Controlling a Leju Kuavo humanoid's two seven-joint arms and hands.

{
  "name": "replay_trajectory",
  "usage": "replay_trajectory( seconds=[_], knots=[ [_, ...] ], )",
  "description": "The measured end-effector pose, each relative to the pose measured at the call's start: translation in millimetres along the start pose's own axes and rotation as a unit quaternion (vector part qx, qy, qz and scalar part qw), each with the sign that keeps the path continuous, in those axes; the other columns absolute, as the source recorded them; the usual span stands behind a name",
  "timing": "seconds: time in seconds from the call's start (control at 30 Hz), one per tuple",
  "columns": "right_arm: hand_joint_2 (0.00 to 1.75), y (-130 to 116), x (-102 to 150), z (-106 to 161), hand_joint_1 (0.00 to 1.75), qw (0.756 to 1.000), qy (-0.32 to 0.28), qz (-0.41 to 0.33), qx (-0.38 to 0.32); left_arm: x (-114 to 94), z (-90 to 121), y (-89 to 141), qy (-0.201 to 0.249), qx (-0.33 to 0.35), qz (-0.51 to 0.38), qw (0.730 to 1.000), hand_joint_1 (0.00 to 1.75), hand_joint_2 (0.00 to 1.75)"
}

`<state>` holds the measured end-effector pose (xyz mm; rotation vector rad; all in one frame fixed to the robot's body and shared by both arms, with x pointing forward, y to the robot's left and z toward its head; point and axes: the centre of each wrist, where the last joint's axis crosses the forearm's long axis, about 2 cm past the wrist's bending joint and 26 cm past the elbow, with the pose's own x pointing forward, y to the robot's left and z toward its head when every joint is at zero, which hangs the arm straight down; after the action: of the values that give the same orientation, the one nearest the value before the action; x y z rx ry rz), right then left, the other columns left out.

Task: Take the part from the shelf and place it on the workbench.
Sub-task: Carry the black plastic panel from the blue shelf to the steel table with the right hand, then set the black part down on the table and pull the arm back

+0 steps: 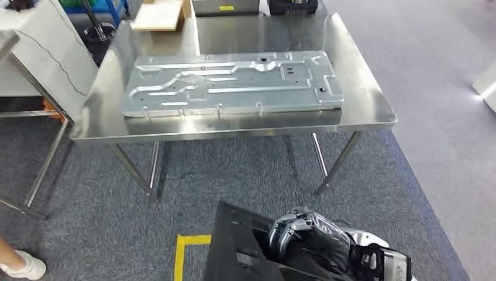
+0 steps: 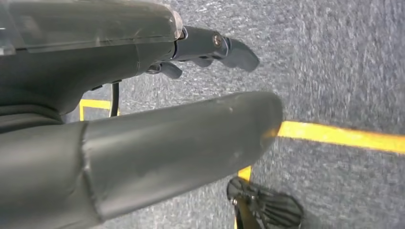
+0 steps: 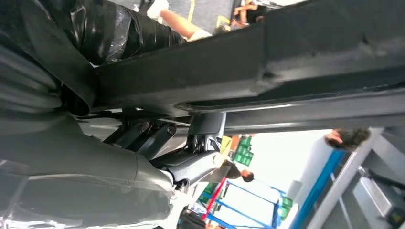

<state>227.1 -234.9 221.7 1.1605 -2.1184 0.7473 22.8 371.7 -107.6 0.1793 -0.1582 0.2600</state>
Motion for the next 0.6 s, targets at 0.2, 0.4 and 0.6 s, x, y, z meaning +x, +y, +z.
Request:
replay_trajectory(
  seconds=[0.2, 0.4, 0.6],
  knots=[
    [1.75, -0.3, 0.6, -0.8, 1.69, 1.0, -0.001, 0.001, 0.001, 1.8, -0.1, -0.6, -0.003, -0.001, 0.0, 1.0, 0.0, 0.0],
    [1.75, -0.1, 0.2, -0.4, 1.69, 1.0, 0.001, 0.002, 0.001, -1.7, 0.1, 0.3, 0.0, 0.0, 0.0, 1.0, 0.0, 0.0],
    [1.75, -0.5, 0.5, -1.2, 1.69, 1.0, 0.002, 0.005, 0.003, -0.9, 0.0, 0.4, -0.001, 0.0, 0.0, 1.0, 0.0, 0.0]
  ],
)
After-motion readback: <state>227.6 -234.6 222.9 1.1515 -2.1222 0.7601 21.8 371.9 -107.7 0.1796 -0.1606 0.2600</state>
